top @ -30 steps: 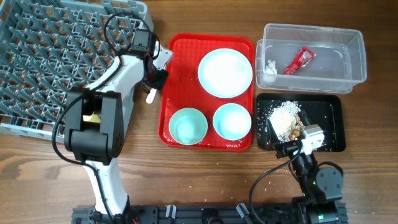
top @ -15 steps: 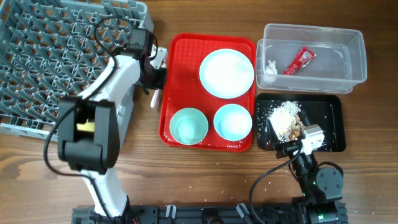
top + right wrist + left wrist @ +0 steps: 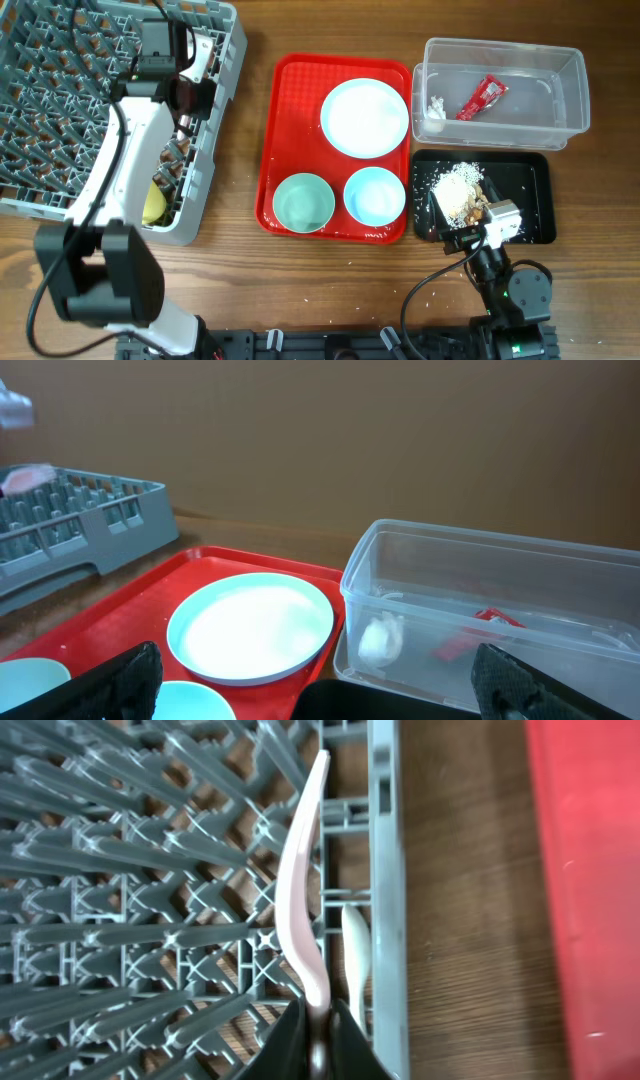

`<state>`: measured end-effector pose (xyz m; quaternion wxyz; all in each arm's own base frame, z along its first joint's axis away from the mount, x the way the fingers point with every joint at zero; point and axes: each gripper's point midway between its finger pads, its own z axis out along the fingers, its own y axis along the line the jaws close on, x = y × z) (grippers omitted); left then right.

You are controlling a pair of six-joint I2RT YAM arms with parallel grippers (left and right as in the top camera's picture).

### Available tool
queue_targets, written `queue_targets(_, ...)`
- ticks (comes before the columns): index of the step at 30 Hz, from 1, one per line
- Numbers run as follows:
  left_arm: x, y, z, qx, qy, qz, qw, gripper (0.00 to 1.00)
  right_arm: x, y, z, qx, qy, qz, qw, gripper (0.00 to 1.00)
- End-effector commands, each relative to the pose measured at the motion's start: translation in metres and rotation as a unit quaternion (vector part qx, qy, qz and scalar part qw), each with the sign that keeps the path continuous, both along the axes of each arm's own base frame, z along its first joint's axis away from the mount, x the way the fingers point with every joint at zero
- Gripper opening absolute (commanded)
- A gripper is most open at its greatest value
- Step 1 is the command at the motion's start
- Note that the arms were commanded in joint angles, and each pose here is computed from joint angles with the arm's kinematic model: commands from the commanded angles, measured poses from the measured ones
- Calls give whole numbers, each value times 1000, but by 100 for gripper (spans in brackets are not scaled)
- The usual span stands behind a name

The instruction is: Sort waste into correct bins and load items into the dishwasher rack

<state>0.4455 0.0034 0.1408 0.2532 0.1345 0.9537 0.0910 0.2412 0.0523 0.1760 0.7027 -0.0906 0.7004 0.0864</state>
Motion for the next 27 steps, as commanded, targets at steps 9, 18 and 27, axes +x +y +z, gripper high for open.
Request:
queue_targets(9, -20, -23, -46, -89, 83, 6, 993, 4, -1, 1, 2, -6, -6, 3, 1000, 100)
queue_targets(18, -37, -27, -36, -111, 78, 76, 988, 4, -1, 1, 2, -6, -6, 3, 1000, 100)
queue_targets(27, -53, -25, -27, -105, 88, 76, 988, 49, -1, 1, 2, -6, -6, 3, 1000, 100)
